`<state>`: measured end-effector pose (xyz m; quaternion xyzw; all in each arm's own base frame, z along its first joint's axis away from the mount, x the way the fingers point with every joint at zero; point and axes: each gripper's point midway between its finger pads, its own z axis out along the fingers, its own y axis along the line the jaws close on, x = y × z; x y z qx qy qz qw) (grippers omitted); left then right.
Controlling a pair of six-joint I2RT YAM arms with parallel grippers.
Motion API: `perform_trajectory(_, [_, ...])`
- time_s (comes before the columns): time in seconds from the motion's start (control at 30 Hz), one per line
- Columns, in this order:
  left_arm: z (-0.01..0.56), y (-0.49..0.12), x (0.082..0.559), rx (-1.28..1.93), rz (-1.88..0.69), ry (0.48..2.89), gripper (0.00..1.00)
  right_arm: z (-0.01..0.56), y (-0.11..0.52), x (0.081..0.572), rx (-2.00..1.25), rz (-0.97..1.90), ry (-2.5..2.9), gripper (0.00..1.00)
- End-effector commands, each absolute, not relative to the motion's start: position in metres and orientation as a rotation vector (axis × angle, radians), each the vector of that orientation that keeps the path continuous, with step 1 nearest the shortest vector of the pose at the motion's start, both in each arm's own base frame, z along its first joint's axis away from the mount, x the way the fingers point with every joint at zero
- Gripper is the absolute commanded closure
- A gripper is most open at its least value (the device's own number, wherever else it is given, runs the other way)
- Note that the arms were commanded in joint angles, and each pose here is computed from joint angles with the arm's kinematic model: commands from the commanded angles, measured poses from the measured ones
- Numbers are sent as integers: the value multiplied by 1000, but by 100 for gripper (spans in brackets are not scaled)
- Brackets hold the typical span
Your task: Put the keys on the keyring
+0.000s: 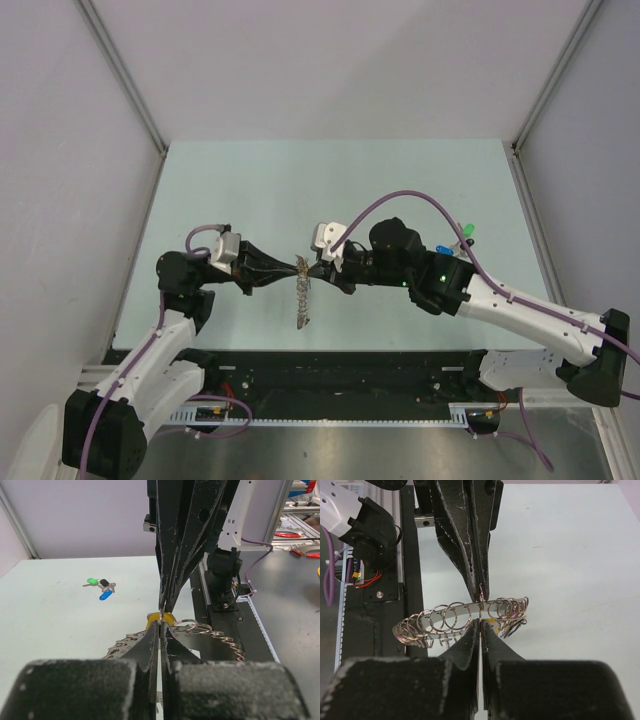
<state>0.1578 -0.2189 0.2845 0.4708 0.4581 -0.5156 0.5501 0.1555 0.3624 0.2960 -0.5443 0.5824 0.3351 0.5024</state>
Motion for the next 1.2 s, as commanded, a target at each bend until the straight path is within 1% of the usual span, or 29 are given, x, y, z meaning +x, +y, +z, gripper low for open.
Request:
perform_trajectory(0.0, [303,-218,159,1119,-1161,1011,100,329,359,153,-1262,823,1346,100])
perform_trajectory(1.17, [303,-218,157,1133,-1166,1004,100,325,361,155,-1265,818,1360,100])
